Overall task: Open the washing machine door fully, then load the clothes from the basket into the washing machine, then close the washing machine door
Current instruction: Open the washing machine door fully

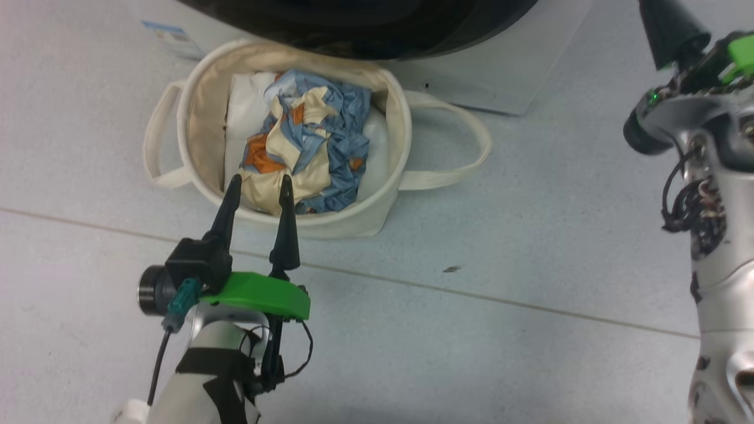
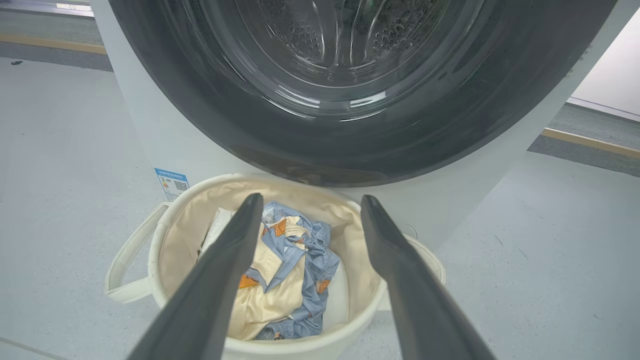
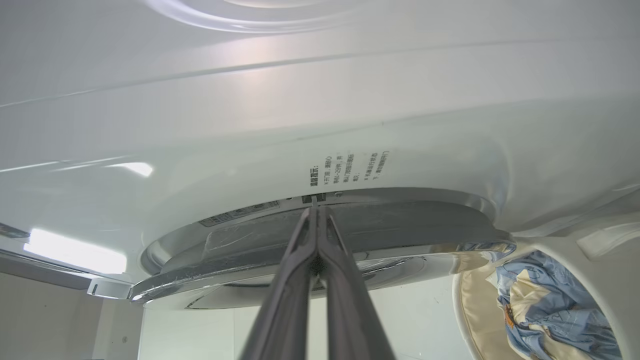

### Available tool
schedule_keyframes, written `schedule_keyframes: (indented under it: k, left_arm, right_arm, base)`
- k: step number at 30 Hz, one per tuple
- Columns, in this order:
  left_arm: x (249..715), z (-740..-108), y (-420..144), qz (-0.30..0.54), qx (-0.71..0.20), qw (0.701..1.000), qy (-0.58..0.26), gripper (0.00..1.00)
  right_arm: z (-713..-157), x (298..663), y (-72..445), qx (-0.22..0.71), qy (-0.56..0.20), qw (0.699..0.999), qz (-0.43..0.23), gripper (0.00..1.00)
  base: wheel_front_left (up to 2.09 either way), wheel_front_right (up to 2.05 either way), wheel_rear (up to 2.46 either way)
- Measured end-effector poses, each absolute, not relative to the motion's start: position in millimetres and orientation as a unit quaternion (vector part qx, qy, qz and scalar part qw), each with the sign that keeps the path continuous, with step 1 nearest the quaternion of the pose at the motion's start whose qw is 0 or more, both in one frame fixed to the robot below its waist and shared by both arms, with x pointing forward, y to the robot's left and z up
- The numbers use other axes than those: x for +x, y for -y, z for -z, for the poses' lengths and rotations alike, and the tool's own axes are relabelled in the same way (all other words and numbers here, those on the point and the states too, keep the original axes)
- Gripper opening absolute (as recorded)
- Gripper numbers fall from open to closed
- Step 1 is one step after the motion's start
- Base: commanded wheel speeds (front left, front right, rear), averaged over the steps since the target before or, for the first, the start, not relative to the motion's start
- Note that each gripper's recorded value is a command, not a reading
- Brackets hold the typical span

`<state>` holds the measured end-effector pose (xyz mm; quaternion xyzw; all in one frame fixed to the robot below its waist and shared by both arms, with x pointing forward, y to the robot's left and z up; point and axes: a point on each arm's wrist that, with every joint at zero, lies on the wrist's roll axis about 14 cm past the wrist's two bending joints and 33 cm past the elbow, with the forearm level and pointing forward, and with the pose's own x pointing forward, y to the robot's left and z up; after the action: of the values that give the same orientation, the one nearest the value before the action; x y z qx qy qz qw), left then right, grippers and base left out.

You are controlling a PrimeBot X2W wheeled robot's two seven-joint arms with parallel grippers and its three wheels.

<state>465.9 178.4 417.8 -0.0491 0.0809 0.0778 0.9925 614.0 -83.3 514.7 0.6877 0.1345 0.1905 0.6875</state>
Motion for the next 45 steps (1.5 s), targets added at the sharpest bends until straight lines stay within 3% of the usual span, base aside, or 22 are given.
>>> schedule_keyframes:
  k: [1,6,23,32,35,38,45]
  left_arm:
    - [467,-411,-182,-0.083,-0.046,0.992,-0.089,1.00]
    - [474,-405,-188,-0.089,-0.041,0.991,-0.091,1.00]
    - [477,-383,-199,-0.107,-0.045,0.986,-0.116,1.00]
    - [472,-385,-200,-0.110,-0.060,0.985,-0.118,1.00]
    - [472,-390,-201,-0.112,-0.059,0.985,-0.113,1.00]
    - [471,-398,-201,-0.112,-0.060,0.986,-0.103,1.00]
    - [466,-419,-201,-0.109,-0.066,0.989,-0.081,1.00]
  right_arm:
    - [-511,621,79,0.703,-0.142,0.668,-0.199,0.00]
    - [-497,631,62,0.717,-0.176,0.638,-0.220,0.00]
    - [-465,664,22,0.721,-0.239,0.602,-0.248,0.00]
    - [-471,667,13,0.752,-0.266,0.539,-0.272,0.00]
    - [-473,663,8,0.746,-0.277,0.537,-0.280,0.00]
    - [-475,655,3,0.717,-0.292,0.563,-0.289,0.00]
    - [-475,626,-5,0.711,-0.311,0.561,-0.289,0.00]
  base:
    - [0.00,0.00,0.00]
    - [0.00,0.00,0.00]
    - [0.00,0.00,0.00]
    - [0.00,0.00,0.00]
    - [0.00,0.00,0.00]
    - [0.00,0.00,0.00]
    - [0.00,0.00,0.00]
